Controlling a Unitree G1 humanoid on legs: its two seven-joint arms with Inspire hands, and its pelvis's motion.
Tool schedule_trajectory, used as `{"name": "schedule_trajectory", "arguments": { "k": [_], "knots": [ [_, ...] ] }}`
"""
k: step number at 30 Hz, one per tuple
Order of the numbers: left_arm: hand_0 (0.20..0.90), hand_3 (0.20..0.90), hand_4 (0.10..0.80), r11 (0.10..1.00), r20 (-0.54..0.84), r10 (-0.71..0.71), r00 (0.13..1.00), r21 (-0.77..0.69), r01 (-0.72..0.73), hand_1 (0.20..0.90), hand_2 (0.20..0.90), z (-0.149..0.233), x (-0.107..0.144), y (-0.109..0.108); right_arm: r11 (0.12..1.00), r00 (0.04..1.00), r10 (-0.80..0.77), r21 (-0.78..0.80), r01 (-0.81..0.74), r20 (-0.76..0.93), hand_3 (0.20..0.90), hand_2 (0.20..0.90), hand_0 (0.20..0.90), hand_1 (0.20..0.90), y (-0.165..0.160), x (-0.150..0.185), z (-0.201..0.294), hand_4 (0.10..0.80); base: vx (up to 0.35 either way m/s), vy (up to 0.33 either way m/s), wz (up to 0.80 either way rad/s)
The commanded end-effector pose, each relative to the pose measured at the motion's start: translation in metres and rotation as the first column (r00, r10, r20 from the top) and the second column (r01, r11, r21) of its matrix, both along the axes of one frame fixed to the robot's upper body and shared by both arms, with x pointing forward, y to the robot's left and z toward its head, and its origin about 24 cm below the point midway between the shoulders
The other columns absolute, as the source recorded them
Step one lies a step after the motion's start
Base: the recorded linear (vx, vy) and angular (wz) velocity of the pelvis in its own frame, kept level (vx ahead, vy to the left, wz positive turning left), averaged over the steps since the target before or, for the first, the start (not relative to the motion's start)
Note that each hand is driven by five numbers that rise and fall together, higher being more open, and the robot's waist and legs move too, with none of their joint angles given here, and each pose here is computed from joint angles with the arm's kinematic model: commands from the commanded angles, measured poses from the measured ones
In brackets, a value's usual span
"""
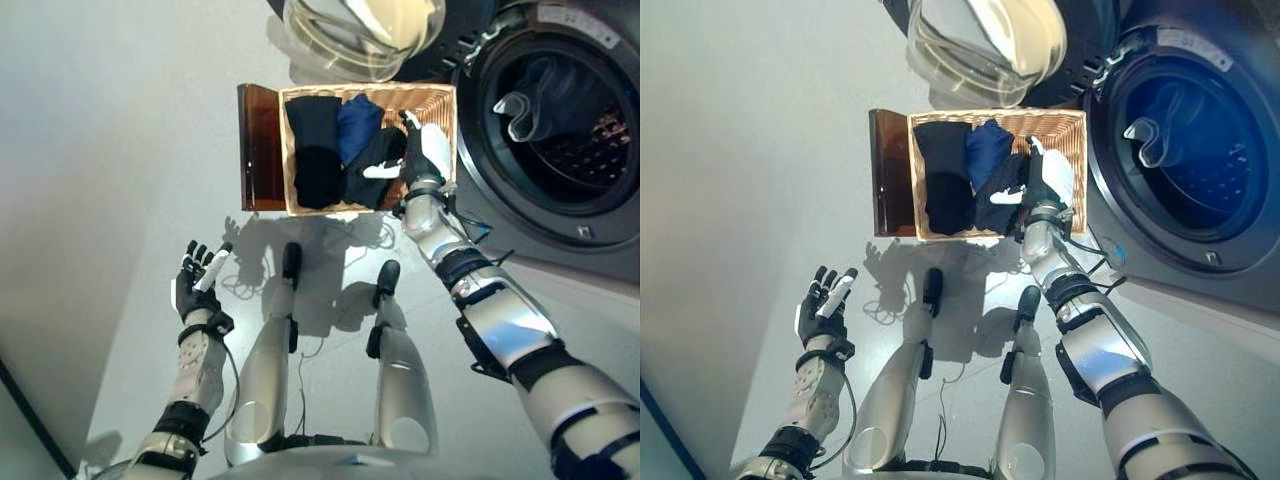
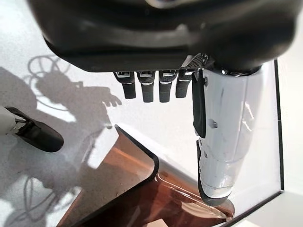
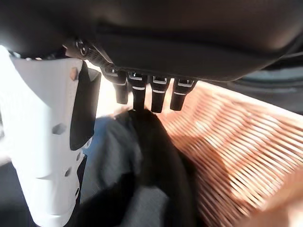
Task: Pick up the clothes and place them into the washing machine
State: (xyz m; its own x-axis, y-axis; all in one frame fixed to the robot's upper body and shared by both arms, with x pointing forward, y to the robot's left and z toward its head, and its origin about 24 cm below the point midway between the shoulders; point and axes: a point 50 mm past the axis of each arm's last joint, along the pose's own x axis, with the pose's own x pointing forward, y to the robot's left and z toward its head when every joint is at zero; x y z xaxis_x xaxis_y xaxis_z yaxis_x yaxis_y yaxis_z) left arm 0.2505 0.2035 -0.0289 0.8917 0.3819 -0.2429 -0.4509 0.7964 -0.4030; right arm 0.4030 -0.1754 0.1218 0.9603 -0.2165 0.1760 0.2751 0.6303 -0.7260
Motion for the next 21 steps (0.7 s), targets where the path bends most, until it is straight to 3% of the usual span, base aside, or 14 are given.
{"name": "schedule_trajectory", "arguments": {
  "k": [1,11,21],
  "knots": [
    [0.9,0.9,0.8,0.997,0.167,0.011,0.986,0.068,-0.023,0.9,0.9,0.032,0.005,0.016,0.993,0.992,0.009,-0.122,0.007,0.129,0.9,0.9,0.9,0.9,-0.011,0.011,0.052,0.8,-0.019,0.006,0.08],
    [0.9,0.9,0.8,0.999,0.194,-0.024,0.981,0.043,0.016,0.9,0.9,0.035,0.008,0.006,0.977,0.995,-0.083,-0.193,0.093,0.061,0.9,0.9,0.9,0.9,-0.039,0.012,0.055,0.8,-0.002,0.003,0.0],
    [0.9,0.9,0.8,0.998,0.237,-0.052,0.97,0.04,0.044,0.9,0.9,0.045,0.012,-0.003,0.971,0.988,-0.123,-0.194,0.14,0.097,0.9,0.9,0.9,0.9,-0.047,0.015,0.075,0.8,0.0,-0.001,0.0]
  ]
}}
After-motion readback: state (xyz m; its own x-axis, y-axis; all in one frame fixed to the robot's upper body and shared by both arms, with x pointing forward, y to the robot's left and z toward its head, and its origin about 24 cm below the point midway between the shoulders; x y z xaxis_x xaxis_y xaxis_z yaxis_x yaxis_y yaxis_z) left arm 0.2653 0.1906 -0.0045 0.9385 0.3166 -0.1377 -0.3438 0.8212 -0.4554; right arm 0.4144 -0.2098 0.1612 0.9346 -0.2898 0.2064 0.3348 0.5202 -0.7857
